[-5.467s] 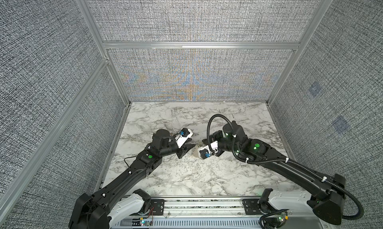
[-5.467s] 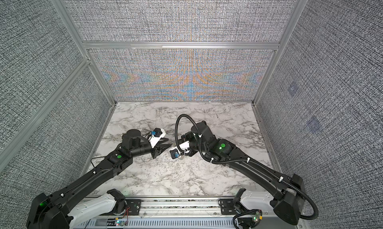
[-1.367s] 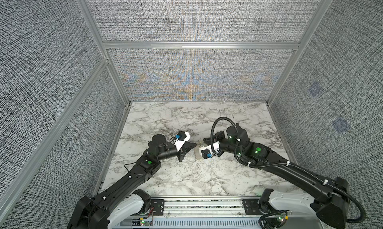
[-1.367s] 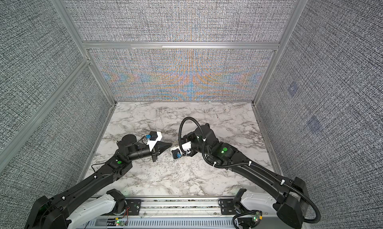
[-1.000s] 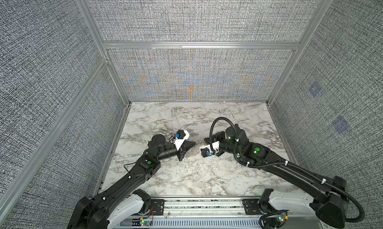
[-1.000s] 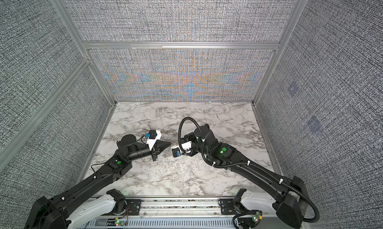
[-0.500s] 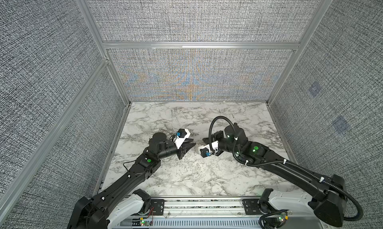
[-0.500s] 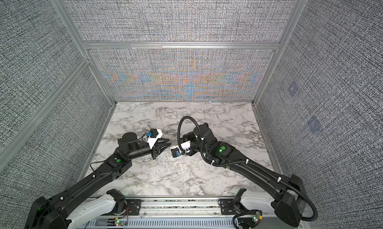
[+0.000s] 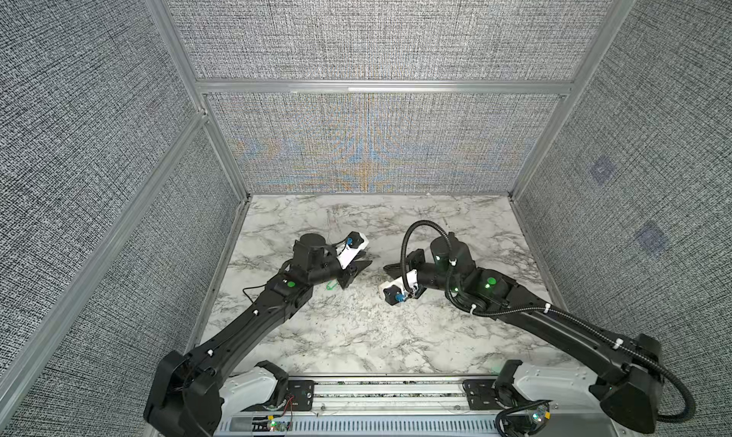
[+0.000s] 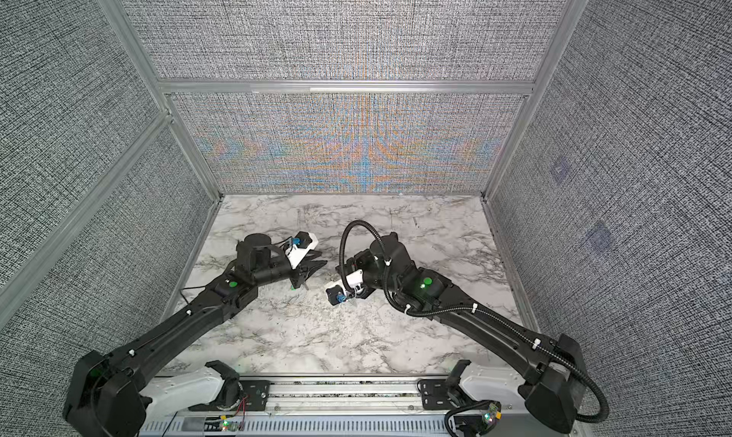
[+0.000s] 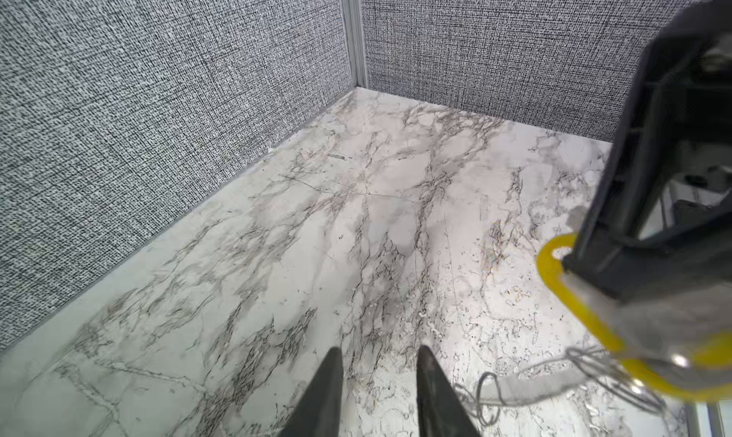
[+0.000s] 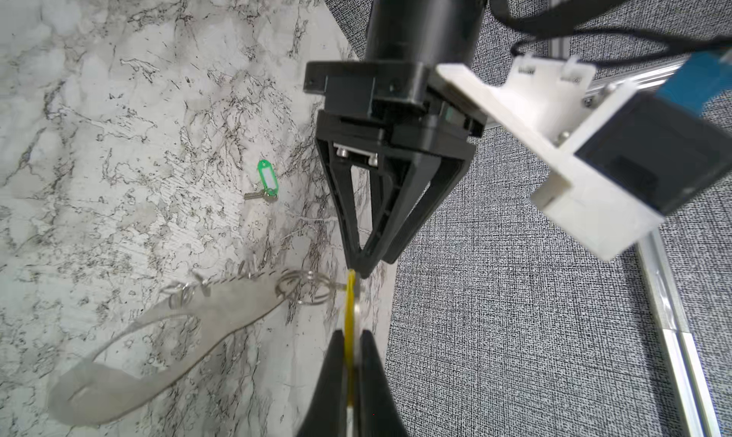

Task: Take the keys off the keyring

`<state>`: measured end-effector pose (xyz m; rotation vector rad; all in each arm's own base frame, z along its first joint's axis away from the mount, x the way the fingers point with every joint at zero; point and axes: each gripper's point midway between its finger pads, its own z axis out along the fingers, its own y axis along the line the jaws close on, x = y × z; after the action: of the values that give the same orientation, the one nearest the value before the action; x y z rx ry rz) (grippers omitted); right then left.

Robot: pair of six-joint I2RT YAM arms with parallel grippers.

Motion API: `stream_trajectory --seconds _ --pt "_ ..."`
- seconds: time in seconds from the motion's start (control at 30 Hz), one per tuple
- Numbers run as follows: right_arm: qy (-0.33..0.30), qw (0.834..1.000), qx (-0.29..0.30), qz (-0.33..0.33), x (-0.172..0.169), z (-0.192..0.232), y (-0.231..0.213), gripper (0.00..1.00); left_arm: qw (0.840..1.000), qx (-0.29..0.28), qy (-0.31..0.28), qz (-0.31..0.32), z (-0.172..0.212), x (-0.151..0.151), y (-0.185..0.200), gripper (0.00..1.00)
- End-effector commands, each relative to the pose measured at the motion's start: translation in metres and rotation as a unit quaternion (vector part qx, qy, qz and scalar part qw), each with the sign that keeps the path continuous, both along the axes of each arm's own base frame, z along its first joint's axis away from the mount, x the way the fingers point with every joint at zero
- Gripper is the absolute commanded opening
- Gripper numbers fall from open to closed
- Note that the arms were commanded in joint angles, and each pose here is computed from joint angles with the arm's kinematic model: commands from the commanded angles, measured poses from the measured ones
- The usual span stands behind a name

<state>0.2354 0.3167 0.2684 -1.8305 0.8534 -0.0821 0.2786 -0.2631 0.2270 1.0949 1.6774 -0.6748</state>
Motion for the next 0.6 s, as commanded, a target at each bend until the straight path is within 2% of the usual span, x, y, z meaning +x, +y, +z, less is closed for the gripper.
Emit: stream_trajectory --seconds 0.0,0.3,0.57 --pt "-0.003 1.000 0.002 0.017 -0.004 0.003 0.003 0.00 0.999 -0.002 0.007 -0.050 -0.001 -0.006 -0.010 0.34" --pt "-0.005 1.000 0.009 0.018 -0.004 0.008 0.005 0.00 0.993 -0.012 0.044 -0.104 -0.009 -0.012 -0.025 0.34" --pt "-0.009 1.000 0.011 0.016 -0.002 0.009 0.006 0.00 0.987 -0.036 0.079 -0.137 -0.013 -0.034 -0.025 0.32"
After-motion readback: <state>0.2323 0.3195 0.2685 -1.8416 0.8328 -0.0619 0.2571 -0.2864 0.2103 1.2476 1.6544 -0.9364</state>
